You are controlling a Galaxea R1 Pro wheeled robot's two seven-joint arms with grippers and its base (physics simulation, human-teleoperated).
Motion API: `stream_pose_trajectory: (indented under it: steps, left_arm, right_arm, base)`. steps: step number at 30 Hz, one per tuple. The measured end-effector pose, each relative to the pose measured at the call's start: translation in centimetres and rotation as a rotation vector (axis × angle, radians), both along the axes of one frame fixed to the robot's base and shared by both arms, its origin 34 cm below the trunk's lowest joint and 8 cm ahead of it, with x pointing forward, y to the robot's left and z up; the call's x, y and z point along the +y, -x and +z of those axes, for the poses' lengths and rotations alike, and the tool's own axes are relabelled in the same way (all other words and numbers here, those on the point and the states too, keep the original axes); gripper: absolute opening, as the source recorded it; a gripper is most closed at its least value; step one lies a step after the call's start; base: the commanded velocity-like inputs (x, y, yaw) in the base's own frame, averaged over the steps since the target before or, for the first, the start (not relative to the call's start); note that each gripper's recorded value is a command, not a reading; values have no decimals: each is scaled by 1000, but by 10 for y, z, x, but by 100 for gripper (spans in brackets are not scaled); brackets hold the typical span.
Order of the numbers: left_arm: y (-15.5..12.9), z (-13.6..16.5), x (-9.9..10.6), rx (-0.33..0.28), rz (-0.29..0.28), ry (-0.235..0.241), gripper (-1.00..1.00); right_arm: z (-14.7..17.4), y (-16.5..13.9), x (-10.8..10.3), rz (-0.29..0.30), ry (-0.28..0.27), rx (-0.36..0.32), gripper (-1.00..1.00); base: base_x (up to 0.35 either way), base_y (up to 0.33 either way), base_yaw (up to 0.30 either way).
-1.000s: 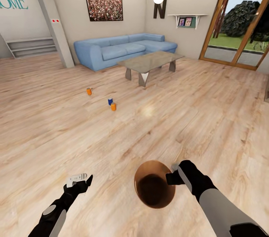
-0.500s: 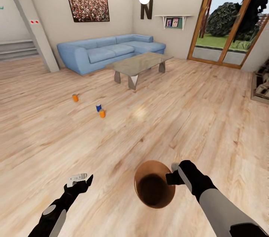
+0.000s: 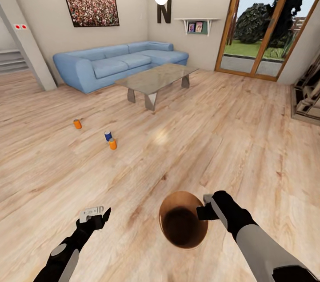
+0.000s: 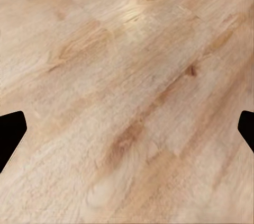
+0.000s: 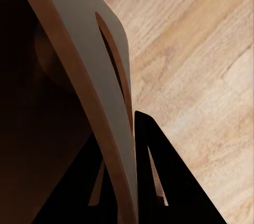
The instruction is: Put the three can of soda from the living room inside the tash can in the kitchen.
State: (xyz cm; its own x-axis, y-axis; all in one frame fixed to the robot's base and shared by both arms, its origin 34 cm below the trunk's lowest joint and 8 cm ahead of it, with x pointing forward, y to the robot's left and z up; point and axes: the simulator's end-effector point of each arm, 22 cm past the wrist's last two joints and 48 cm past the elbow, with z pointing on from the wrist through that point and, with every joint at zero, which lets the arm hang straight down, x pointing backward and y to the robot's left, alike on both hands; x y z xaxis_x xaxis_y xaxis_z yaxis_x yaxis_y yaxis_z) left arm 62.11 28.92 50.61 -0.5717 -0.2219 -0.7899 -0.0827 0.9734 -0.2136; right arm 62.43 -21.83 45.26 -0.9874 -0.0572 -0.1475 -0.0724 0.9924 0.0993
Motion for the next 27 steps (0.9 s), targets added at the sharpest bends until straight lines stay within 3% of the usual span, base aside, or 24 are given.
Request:
stream_pose_trajectory:
  steps: [27]
  left_arm:
    - [0,-1,0,1,-2,-2,100]
  right_arm:
    - [0,0,6,0,-11,-1,-100]
  base:
    - [288,208,-1]
